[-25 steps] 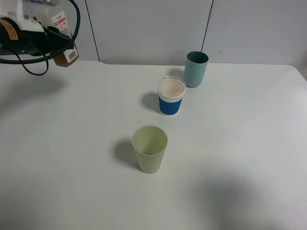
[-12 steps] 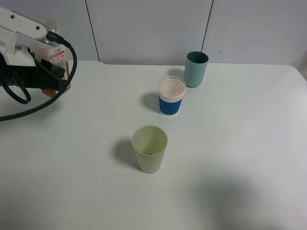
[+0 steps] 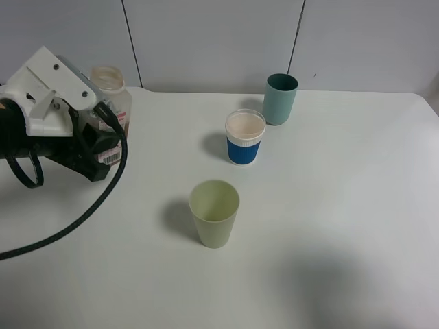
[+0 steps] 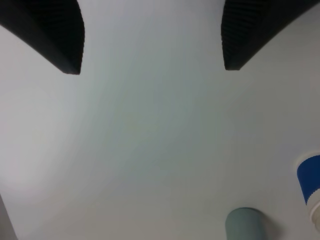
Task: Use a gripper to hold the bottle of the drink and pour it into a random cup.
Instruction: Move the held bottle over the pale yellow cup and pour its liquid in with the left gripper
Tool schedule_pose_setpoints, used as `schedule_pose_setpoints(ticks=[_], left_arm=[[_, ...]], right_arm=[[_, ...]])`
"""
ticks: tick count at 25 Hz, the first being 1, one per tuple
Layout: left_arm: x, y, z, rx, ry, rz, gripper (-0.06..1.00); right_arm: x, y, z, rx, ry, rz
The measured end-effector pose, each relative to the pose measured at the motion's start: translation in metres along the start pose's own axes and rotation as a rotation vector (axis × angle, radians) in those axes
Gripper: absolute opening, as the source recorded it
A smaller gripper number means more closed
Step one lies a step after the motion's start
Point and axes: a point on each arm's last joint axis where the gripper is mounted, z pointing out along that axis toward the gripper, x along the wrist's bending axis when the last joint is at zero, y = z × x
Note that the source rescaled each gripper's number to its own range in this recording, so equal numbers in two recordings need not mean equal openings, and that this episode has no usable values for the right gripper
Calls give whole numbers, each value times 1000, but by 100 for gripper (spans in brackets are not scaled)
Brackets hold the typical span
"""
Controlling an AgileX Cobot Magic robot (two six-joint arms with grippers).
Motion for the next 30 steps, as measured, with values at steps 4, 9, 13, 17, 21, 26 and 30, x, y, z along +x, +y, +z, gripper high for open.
schedule_pose_setpoints(ticks=[4, 9, 13, 17, 21, 26, 30], left_arm=[[-16, -4, -1, 12, -61, 101, 3], [-34, -13, -2, 29, -117, 249, 3], [-43, -18, -4, 38, -127, 333, 3], [-45, -18, -5, 44, -99, 398, 3], [-42, -18, -5, 55, -53, 416, 3], [-35, -18, -5, 81, 31, 403, 2], [-34, -19, -5, 86, 38, 395, 2]], right_arm=[[0, 0, 0, 0, 0, 0], [0, 0, 0, 0, 0, 0], [0, 0, 0, 0, 0, 0], [0, 0, 0, 0, 0, 0], [0, 0, 0, 0, 0, 0], [0, 0, 0, 0, 0, 0], [0, 0, 0, 0, 0, 0]])
